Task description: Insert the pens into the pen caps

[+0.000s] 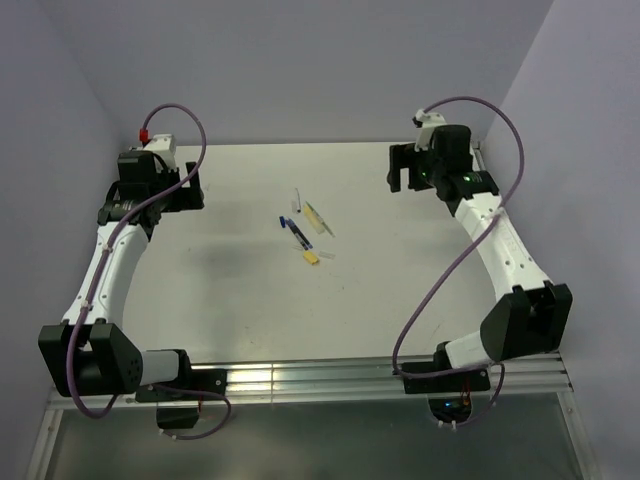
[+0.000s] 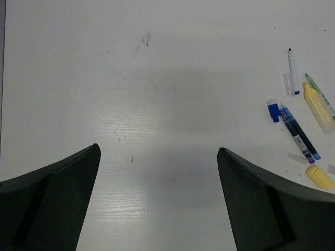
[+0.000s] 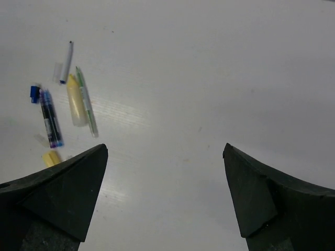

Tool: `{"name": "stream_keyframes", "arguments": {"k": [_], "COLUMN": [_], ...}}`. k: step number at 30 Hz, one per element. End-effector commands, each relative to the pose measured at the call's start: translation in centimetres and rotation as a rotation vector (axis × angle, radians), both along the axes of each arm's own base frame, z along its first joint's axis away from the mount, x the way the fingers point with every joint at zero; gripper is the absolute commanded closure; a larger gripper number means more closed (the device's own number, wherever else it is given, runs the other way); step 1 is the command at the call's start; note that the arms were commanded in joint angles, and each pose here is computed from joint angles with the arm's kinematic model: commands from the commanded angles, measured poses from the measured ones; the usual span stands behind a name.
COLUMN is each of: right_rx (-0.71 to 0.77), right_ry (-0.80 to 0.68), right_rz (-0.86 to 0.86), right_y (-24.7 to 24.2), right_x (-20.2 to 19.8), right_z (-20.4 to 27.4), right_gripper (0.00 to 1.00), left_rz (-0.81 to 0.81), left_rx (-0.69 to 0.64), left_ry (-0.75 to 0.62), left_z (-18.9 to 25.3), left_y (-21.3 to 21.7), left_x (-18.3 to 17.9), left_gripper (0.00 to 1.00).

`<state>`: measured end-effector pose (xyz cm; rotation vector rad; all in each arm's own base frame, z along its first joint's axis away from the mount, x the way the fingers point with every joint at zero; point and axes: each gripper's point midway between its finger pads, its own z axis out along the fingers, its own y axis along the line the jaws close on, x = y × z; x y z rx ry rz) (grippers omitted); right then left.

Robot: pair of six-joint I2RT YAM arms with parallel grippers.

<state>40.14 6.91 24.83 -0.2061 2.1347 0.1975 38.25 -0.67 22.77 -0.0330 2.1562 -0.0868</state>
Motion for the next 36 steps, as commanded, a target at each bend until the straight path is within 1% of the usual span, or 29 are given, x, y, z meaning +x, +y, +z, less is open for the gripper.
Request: {"name": "stream_keyframes", "arguments": {"k": [1,2,3,4,5,6,7,8,9,10,11,12,13,14,15,16,17,18,19,21,23,24,26,27,29,30,36], "right_rx": [0.007,0.014,0.013,0.039,0.046,0.046,0.056,0.055,0.043,0.047,0.043,0.033,0.051,0.059,0.06,0.081,0.085,0.078,0.08,0.062,0.059,0.052,0.052,0.048,0.054,0.047,0.024], "right_ry": [-0.077,-0.076,-0.043,-0.057,-0.052,-0.02,-0.039,-0.024,0.014,-0.006,0.005,0.036,0.03,0.039,0.073,0.072,0.083,0.109,0.109,0.132,0.134,0.151,0.15,0.165,0.163,0.177,0.191], "right_rz": [0.011,0.028,0.032,0.022,0.044,0.05,0.045,0.062,0.066,0.063,0.068,0.087,0.09,0.096,0.107,0.111,0.118,0.121,0.135,0.141,0.161,0.164,0.176,0.173,0.184,0.187,0.166], "right_y": [2.4,3.6,4.4,5.1,6.5,7.4,8.2,9.6,10.5,11.3,12.1,13.7,14.7,15.6,16.9,17.8,18.5,19.2,20.3,21.5,23.1,23.6,24.8,25.2,26.0,26.3,27.2], "right_x": [3.0,3.4,4.3,5.2,5.5,6.5,7.3,7.6,8.4,9.2,9.5,9.8,10.2,10.3,10.6,11.0,11.1,11.4,11.3,11.5,11.4,11.4,11.4,11.5,11.6,11.6,11.9], "right_z": [2.9,3.0,1.7,2.6,2.6,1.2,2.1,1.6,-0.2,0.8,0.3,-1.4,-1.1,-1.6,-3.5,-3.3,-4.0,-5.6,-5.8,-7.8,-8.3,-9.5,-9.8,-11.0,-11.2,-12.2,-14.6], "right_gripper": [0.01,0.03,0.05,0.07,0.12,0.14,0.17,0.22,0.25,0.29,0.31,0.33,0.36,0.42,0.44,0.46,0.49,0.51,0.55,0.57,0.57,0.57,0.58,0.58,0.59,0.59,0.6], "left_rz": [0.025,0.032,0.043,0.047,0.051,0.053,0.053,0.057,0.061,0.067,0.071,0.075,0.078,0.083,0.088,0.091,0.098,0.102,0.102,0.105,0.104,0.106,0.109,0.111,0.111,0.111,0.11], "left_rx": [0.014,0.012,-0.001,-0.007,-0.012,-0.021,-0.026,-0.029,-0.038,-0.039,-0.042,-0.049,-0.052,-0.054,-0.059,-0.061,-0.06,-0.065,-0.065,-0.068,-0.07,-0.073,-0.078,-0.077,-0.08,-0.077,-0.081], "left_ry": [-0.093,-0.096,-0.089,-0.086,-0.087,-0.09,-0.091,-0.093,-0.092,-0.094,-0.092,-0.09,-0.093,-0.092,-0.09,-0.089,-0.089,-0.09,-0.092,-0.089,-0.082,-0.085,-0.078,-0.072,-0.07,-0.07,-0.07], "left_z": [3.1,3.3,3.3,3.3,3.3,3.3,3.3,3.3,3.3,3.2,3.1,3.0,2.9,2.8,2.7,2.6,2.5,2.4,2.4,2.0,1.5,1.4,1.0,0.8,0.7,0.7,1.0], "left_y": [0.3,0.4,0.4,0.3,0.3,0.2,0.2,0.2,0.1,0.2,0.2,0.2,0.2,0.2,0.2,0.3,0.4,0.4,0.4,0.3,0.3,0.3,0.3,0.3,0.2,0.3,0.2], "left_x": [1.0,1.1,1.1,1.1,1.2,1.3,1.4,1.4,1.4,1.5,1.5,1.5,1.6,1.6,1.6,1.6,1.7,1.7,1.6,1.6,1.4,1.5,1.3,1.3,1.3,1.3,1.4], "left_gripper": [0.01,0.01,0.01,0.01,0.01,0.01,0.01,0.01,0.01,0.01,0.01,0.0,0.0,0.01,0.0,0.0,0.01,0.01,0.01,0.01,0.01,0.0,0.0,0.01,0.0,0.01,0.01]}}
